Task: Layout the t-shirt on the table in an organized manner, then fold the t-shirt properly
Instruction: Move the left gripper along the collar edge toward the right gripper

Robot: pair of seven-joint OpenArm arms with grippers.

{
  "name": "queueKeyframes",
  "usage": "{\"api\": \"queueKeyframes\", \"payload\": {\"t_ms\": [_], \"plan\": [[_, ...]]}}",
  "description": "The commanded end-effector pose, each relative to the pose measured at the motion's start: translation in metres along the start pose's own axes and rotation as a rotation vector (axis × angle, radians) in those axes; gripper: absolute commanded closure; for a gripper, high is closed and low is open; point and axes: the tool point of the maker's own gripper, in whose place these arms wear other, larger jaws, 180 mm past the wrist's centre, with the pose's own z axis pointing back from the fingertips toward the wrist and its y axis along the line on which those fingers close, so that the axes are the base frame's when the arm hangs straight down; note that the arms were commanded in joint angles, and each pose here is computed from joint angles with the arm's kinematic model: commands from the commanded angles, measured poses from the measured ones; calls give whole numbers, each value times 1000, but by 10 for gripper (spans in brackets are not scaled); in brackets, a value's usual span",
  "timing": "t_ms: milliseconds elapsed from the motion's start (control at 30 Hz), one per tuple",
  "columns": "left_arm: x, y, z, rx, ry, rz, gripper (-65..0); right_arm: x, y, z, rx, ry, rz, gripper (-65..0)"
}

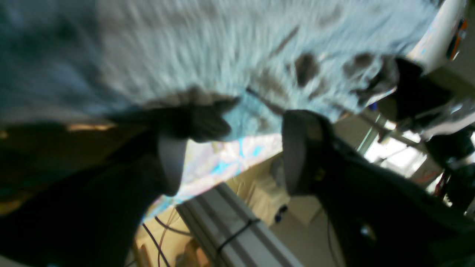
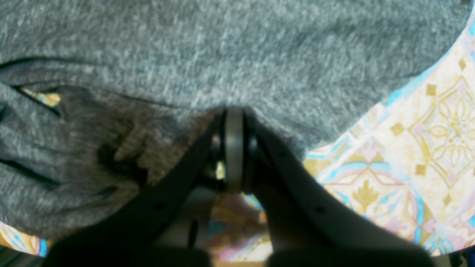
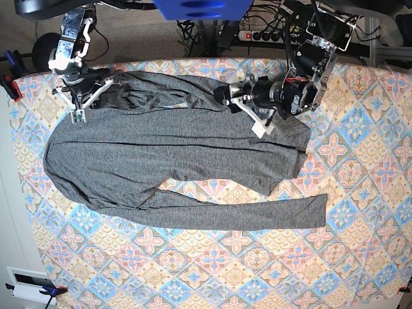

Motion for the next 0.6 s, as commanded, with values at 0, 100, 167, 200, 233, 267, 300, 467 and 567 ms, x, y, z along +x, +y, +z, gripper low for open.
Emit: {"api": "queueKeyframes", "payload": {"t_ms": [0,100,167,200,233,267,300,467,567], "plan": [[-3,-5,6,-3,-4,-33,-321,10,-4,3,-8,-34,7,0],[-12,-14,11,-21,-5,-65,-282,10,-4,3,-8,-34,7,0],[-12,-12,10,-15,-1,-62,-253,10,-4,3,-8,-34,7,0],[-12,-10,10,-8,-3,-60,-236,10,-4,3,-8,-34,7,0],[-11,-6,9,9,-5,-60,-212,10,-4,3,-8,-34,7,0],[-10,0,8,31,-9,-59,-184,10,-4,3,-7,-34,7,0],[-10,4,7,48,-11,-59,-156,10,-3,3,-5,-34,8,0],[-31,25,8,101,23,19,-116,10,-4,3,-7,-36,8,0],[-48,26,10,100,43,34,-173,10,-4,3,-7,-36,8,0]]}}
